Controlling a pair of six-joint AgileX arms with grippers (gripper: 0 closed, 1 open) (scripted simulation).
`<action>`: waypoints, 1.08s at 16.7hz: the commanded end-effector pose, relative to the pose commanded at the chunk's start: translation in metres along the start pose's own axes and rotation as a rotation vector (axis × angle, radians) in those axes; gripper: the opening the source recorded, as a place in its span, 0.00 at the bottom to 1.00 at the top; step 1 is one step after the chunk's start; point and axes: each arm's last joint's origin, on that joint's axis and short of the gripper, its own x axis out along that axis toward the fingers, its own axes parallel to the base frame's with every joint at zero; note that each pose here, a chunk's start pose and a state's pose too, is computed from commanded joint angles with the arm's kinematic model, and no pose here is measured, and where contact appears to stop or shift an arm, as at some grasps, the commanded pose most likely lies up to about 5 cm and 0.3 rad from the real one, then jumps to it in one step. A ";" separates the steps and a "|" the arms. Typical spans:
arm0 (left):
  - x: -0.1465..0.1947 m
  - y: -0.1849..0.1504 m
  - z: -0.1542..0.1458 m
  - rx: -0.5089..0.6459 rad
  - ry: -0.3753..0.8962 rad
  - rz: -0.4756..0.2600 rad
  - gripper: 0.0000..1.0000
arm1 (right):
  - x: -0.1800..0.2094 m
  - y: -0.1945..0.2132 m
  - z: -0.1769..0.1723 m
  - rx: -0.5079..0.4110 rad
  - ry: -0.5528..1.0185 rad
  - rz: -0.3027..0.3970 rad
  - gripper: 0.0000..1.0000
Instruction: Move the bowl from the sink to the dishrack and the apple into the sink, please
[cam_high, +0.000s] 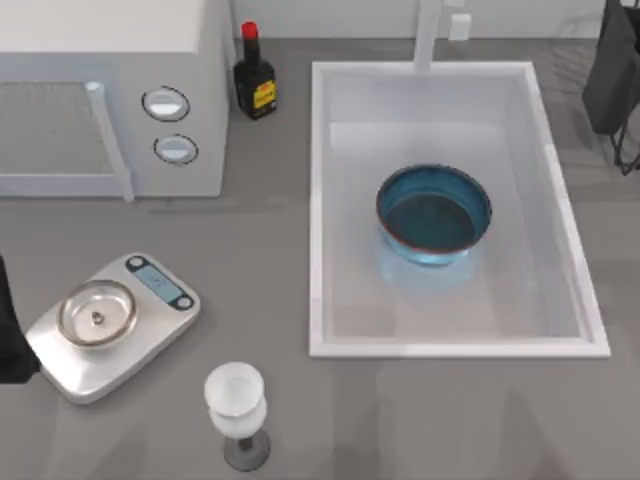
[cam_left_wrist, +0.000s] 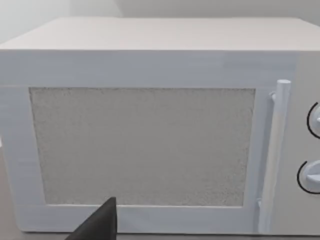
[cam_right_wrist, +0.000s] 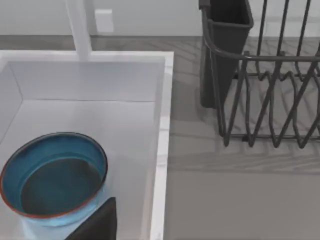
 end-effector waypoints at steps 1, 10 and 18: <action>0.000 0.000 0.000 0.000 0.000 0.000 1.00 | 0.009 0.004 0.016 -0.003 0.072 0.017 1.00; 0.000 0.000 0.000 0.000 0.000 0.000 1.00 | 0.221 0.098 0.065 -0.094 0.800 0.051 1.00; 0.000 0.000 0.000 0.000 0.000 0.000 1.00 | 0.324 0.183 0.039 -0.051 0.969 -0.053 1.00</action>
